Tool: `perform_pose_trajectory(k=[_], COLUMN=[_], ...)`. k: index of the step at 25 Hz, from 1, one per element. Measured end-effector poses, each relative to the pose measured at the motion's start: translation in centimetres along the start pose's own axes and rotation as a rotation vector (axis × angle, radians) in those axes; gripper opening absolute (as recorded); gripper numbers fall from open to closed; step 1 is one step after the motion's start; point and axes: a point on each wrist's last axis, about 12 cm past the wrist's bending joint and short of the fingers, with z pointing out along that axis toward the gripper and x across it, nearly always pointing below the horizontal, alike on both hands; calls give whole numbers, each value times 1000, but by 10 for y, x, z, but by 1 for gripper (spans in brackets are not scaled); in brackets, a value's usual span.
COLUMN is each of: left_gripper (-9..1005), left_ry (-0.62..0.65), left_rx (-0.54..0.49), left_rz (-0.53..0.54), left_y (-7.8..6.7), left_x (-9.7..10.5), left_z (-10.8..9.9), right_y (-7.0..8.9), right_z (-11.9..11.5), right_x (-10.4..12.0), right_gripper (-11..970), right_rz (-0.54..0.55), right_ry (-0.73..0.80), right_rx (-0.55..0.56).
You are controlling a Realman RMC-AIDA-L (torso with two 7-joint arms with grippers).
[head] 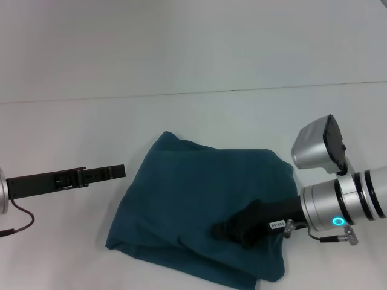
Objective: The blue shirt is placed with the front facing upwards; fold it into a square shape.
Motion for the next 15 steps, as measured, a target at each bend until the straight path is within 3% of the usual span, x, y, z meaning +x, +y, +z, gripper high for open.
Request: perform_pose_trajectory(k=[8, 15], left_gripper=[635, 634], left_ry=[0, 2], left_rx=[0, 4], left_rz=[0, -1], left_y=[0, 0], left_x=[0, 0], left_z=[0, 0], right_y=[2, 5], right_z=[2, -15], right_x=[3, 3], right_gripper=[2, 3], right_rz=[-8, -18], right_ry=[19, -93], right_rx=[-7, -14])
